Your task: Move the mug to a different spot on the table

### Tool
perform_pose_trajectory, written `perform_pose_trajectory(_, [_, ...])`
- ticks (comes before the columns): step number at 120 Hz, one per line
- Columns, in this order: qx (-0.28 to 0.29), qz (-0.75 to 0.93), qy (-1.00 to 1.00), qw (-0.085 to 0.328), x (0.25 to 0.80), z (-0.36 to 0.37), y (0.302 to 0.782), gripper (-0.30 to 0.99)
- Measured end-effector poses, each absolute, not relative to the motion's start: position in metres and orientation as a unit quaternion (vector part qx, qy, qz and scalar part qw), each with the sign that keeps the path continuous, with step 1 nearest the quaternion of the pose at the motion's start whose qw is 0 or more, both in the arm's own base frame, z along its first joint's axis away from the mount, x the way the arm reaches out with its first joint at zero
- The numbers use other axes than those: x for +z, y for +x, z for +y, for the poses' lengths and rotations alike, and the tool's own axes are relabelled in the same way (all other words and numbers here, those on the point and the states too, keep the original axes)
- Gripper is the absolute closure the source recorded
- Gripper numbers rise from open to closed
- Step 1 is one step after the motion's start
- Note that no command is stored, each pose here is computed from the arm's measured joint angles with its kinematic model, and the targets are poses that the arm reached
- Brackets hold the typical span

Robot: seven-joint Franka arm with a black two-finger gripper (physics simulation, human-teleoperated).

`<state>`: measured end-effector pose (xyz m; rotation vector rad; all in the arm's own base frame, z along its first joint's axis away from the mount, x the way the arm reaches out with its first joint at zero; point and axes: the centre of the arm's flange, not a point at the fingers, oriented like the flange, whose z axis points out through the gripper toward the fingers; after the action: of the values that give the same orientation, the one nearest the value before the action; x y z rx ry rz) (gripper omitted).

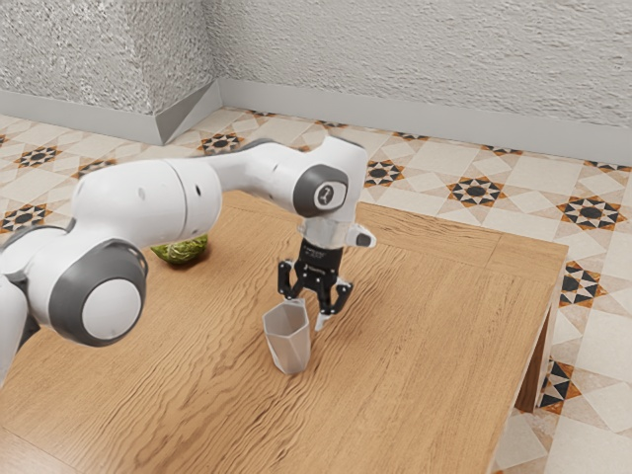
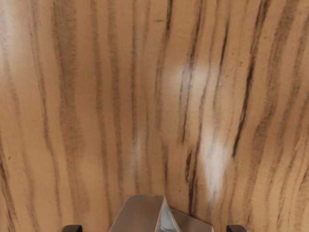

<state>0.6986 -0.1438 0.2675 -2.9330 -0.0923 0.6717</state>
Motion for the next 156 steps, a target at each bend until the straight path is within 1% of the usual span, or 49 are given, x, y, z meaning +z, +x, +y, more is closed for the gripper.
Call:
perform_pose_trajectory(15, [0.228, -0.021, -0.971, 0.065, 0.263, -0.143, 0.698, 0.43])
perform_pose_trajectory(32, [0.234, -0.007, -0.97, 0.062, 0.26, -0.143, 0.696, 0.46])
perform_pose_trajectory(53, [0.248, 0.006, -0.967, 0.063, 0.259, -0.141, 0.694, 0.58])
perform_pose_trajectory(66, [0.256, 0.012, -0.964, 0.065, 0.259, -0.14, 0.692, 0.63])
perform_pose_trajectory(76, [0.262, 0.015, -0.963, 0.067, 0.259, -0.138, 0.69, 0.65])
perform_pose_trajectory(101, [0.255, 0.021, -0.964, 0.075, 0.276, -0.13, 0.696, 0.7])
perform_pose_trajectory(112, [0.249, 0.003, -0.966, 0.072, 0.286, -0.1, 0.706, 0.72])
perform_pose_trajectory(131, [0.256, -0.026, -0.964, 0.061, 0.281, -0.042, 0.714, 0.72])
perform_pose_trajectory(156, [0.249, -0.023, -0.967, 0.051, 0.267, -0.014, 0.725, 0.73])
